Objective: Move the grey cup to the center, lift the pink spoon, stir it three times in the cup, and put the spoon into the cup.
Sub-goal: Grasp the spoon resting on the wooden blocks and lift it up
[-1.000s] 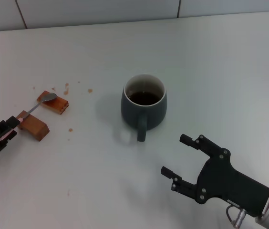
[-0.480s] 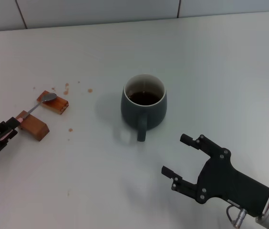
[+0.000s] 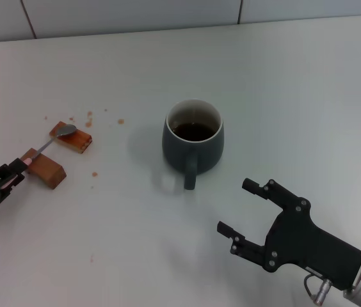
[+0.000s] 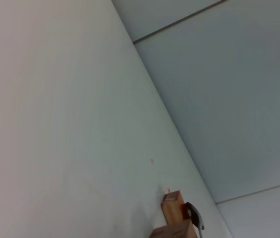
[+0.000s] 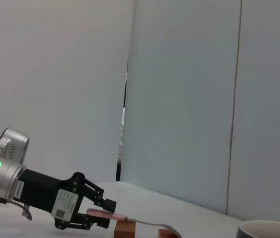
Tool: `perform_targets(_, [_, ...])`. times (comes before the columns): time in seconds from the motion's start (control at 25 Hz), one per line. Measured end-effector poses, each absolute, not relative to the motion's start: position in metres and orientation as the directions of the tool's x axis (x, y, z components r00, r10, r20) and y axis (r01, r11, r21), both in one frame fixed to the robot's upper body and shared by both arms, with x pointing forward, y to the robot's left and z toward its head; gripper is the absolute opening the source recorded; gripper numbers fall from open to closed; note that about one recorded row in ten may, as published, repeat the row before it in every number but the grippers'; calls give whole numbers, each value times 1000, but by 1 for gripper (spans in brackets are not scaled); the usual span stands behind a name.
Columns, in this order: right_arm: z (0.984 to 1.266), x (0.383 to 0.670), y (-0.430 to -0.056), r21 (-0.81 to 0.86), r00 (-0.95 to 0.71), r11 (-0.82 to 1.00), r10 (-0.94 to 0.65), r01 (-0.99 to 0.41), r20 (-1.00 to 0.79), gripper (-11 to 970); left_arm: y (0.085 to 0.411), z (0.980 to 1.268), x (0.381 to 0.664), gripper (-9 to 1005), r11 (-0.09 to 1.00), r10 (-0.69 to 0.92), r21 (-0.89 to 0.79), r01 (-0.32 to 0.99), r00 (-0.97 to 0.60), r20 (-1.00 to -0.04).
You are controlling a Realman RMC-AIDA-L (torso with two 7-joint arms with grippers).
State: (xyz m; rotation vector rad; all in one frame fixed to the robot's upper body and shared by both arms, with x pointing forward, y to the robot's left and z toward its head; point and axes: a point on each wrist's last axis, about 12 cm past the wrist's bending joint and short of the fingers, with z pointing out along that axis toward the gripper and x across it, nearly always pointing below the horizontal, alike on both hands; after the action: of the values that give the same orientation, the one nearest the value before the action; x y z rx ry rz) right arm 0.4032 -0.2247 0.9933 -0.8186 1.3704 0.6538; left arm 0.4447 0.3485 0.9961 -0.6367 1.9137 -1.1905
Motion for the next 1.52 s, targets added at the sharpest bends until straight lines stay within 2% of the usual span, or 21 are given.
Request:
perform_targets(0.4, [993, 402, -225, -125, 108, 577, -63, -807, -992, 786, 346, 995, 445, 321, 428, -743, -904, -14, -574, -343])
perform_targets(1.52, [994, 403, -226, -125, 110, 580, -61, -805, -992, 786, 343, 994, 444, 279, 410, -748, -912, -24, -580, -321])
